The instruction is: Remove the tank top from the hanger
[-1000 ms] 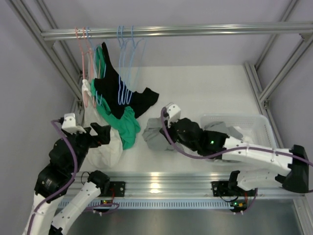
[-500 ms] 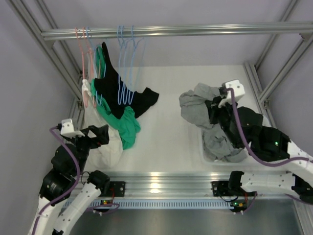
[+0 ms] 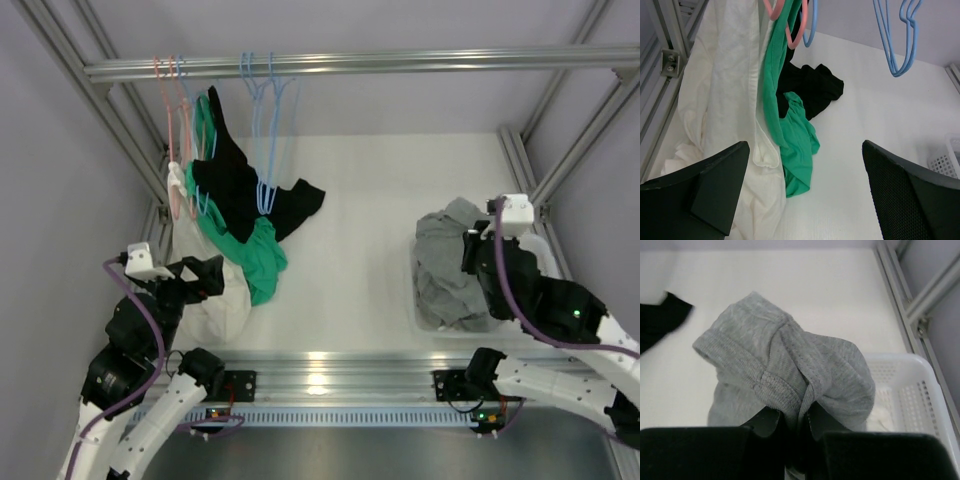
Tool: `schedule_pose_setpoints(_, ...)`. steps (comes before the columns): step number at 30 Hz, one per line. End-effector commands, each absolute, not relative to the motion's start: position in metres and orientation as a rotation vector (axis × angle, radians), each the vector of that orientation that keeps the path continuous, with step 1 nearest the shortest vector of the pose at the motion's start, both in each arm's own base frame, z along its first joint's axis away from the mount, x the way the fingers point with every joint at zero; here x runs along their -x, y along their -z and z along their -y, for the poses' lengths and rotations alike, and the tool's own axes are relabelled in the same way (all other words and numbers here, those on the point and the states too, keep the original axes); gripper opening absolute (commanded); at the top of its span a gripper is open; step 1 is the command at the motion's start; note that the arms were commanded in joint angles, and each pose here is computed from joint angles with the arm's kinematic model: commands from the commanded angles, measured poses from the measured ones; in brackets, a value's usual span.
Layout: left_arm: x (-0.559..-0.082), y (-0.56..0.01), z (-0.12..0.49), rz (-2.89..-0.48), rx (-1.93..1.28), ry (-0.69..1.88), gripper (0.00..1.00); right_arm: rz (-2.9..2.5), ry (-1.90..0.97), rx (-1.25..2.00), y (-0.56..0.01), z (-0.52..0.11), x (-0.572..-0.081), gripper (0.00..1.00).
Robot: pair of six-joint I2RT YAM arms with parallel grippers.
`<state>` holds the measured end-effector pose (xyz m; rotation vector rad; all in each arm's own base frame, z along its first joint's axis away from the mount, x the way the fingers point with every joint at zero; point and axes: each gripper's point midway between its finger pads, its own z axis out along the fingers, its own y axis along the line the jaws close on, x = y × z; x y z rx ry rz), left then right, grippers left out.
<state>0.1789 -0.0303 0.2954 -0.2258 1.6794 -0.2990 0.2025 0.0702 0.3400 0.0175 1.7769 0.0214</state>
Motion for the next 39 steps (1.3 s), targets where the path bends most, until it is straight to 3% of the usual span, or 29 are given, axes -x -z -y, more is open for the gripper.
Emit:
schedule_pose_setpoints(1,-0.185,-0.304,0.039,-1.653,0.196,0.326,0.99,-1.968,0.051,-0.056,-0.277,-0.06,-0.208,0.0)
schedule_pose_setpoints(4,-0.185,-0.305,0.041,-1.653,0.178,0.336,0.99,-2.019,0.128,-0.156,-0.241,-0.04,-0.208,0.0)
schedule_pose_setpoints(14,-0.182,-0.308,0.047,-1.644,0.14,0.363,0.99,-2.247,0.128,-0.249,-0.168,-0.056,-0.209,0.0)
schedule_pose_setpoints(26,-0.173,-0.317,0.042,-1.593,0.154,0.394,0.99,-2.493,-0.14,-0.418,-0.039,-0.095,-0.196,0.0)
schedule_pose_setpoints(27,-0.172,-0.319,0.043,-1.589,0.15,0.398,0.99,-2.501,-0.145,-0.417,-0.038,-0.096,-0.194,0.06)
schedule_pose_setpoints(28,-0.172,-0.319,0.044,-1.593,0.144,0.401,0.99,-2.494,-0.184,-0.408,-0.043,-0.1,-0.194,0.4)
schedule_pose_setpoints(29,-0.172,-0.321,0.045,-1.595,0.148,0.404,0.99,-2.485,-0.195,-0.414,-0.048,-0.1,-0.195,0.5)
schedule_pose_setpoints(35,-0.175,-0.369,0.057,-1.595,0.123,0.462,0.99,-2.26,-0.15,-0.455,-0.131,-0.077,-0.212,0.6)
schedule_pose_setpoints(39,-0.193,-0.395,0.055,-1.638,0.15,0.384,0.99,-2.222,-0.048,-0.45,-0.16,-0.055,-0.206,0.78)
